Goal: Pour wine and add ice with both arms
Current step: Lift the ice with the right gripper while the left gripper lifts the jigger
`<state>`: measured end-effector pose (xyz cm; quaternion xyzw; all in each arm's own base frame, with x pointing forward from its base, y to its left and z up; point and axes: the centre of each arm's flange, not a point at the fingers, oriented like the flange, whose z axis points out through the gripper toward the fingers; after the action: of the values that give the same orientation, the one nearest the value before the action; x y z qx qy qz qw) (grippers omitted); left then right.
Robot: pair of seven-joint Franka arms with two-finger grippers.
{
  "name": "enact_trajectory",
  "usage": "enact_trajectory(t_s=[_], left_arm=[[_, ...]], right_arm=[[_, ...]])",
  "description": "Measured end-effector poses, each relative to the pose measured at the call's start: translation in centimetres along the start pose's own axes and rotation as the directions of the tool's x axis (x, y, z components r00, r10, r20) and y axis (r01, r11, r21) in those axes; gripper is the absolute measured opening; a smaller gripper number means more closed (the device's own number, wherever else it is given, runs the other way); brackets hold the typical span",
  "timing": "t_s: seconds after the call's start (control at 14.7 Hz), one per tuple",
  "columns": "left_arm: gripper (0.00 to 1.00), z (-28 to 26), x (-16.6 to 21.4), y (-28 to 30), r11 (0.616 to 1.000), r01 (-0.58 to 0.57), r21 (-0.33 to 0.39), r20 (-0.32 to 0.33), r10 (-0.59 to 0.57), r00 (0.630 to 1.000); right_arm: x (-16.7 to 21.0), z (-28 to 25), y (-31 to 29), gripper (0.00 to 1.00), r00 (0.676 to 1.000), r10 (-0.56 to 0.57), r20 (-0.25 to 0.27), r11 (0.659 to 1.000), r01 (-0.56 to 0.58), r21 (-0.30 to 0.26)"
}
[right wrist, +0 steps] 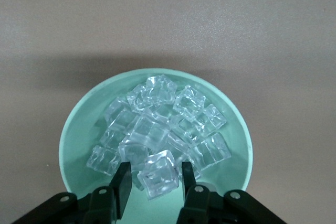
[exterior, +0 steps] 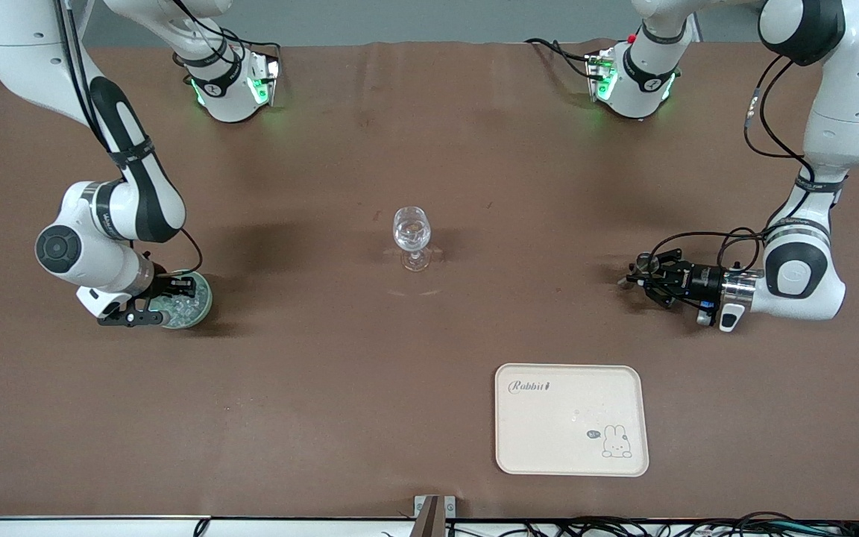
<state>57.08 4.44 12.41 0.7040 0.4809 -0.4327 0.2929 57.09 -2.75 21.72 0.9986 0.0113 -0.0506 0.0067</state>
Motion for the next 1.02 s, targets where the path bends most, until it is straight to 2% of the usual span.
enact_trajectory(t_s=[0.14, 0.2, 0.41, 0.48, 0.68, 0.89, 1.02], left_arm=[[0.22, 0.1, -0.4, 0.5, 1.0, -0.009, -0.006, 0.004, 0.009, 1.0], [0.22, 0.2, -0.7, 0.9, 1.0, -0.016, -0.014, 0.01, 0.016, 1.0], [0.22, 1.4, -2.3, 2.6, 0.998, -0.034, -0.046, 0.052, 0.036, 0.998], [0.22, 2.0, -3.2, 3.5, 0.998, -0.031, -0.049, 0.068, 0.034, 0.997], [0.22, 4.4, -8.3, 7.7, 1.0, -0.001, -0.028, 0.097, 0.004, 0.995], [0.22, 7.1, -13.7, 11.2, 0.999, 0.026, -0.035, 0.061, -0.024, 0.998], [0.22, 10.3, -17.7, 13.3, 0.997, 0.068, -0.039, -0.002, -0.068, 0.998]], right_arm=[[0.0, 0.0, 0.0, 0.42, 1.0, 0.0, 0.001, 1.0, 0.0, 0.0], [0.0, 0.0, 0.0, 0.37, 1.0, 0.0, 0.001, 1.0, 0.0, 0.0], [0.0, 0.0, 0.0, 0.32, 1.0, 0.0, 0.0, 1.0, 0.0, 0.0], [0.0, 0.0, 0.0, 0.28, 1.0, 0.0, 0.0, 1.0, 0.0, 0.0], [0.0, 0.0, 0.0, 0.26, 1.0, 0.0, 0.0, 1.0, 0.0, 0.0], [0.3, -0.6, 0.0, 0.26, 1.0, -0.001, 0.021, 1.0, 0.001, 0.002], [0.8, -1.6, 0.0, 0.26, 0.999, -0.001, 0.043, 1.0, 0.001, 0.003]])
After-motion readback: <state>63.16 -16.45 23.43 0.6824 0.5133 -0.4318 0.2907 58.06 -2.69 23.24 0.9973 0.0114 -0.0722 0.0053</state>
